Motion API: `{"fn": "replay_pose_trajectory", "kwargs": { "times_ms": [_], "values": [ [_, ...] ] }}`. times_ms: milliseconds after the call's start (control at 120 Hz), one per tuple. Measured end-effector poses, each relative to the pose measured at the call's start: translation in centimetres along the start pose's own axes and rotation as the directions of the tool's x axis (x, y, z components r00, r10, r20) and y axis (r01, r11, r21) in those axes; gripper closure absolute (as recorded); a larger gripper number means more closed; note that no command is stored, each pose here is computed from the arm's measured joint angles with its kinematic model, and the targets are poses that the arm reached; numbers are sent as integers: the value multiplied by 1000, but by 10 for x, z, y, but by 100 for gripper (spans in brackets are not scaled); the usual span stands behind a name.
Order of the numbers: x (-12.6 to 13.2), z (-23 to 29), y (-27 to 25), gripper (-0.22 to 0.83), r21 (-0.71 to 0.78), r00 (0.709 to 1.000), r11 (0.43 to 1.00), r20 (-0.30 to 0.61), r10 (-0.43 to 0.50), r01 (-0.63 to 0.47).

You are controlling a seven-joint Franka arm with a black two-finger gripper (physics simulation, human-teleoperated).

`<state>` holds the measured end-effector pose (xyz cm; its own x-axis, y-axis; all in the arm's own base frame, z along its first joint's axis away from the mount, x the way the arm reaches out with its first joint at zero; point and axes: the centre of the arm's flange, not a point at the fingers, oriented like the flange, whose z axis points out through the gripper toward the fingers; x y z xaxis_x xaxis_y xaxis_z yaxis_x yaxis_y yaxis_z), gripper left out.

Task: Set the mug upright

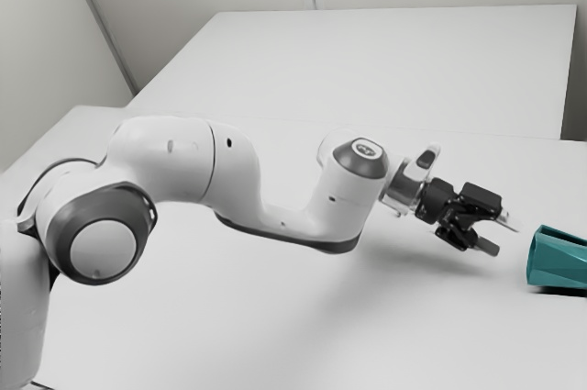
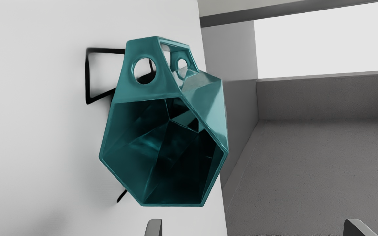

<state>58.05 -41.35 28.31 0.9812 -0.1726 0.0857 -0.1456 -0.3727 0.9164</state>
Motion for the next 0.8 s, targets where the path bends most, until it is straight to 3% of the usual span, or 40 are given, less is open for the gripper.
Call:
{"fn": "replay_pose_trajectory", "kwargs": {
  "times_ms": [217,533,800],
  "values": [
    [14,20,4,0,-24,999,999,-26,41,-41],
    [8,59,0,0,-57,999,998,-38,30,-32],
    [12,73,-1,9,-91,998,995,-56,21,-26]
  ]
}}
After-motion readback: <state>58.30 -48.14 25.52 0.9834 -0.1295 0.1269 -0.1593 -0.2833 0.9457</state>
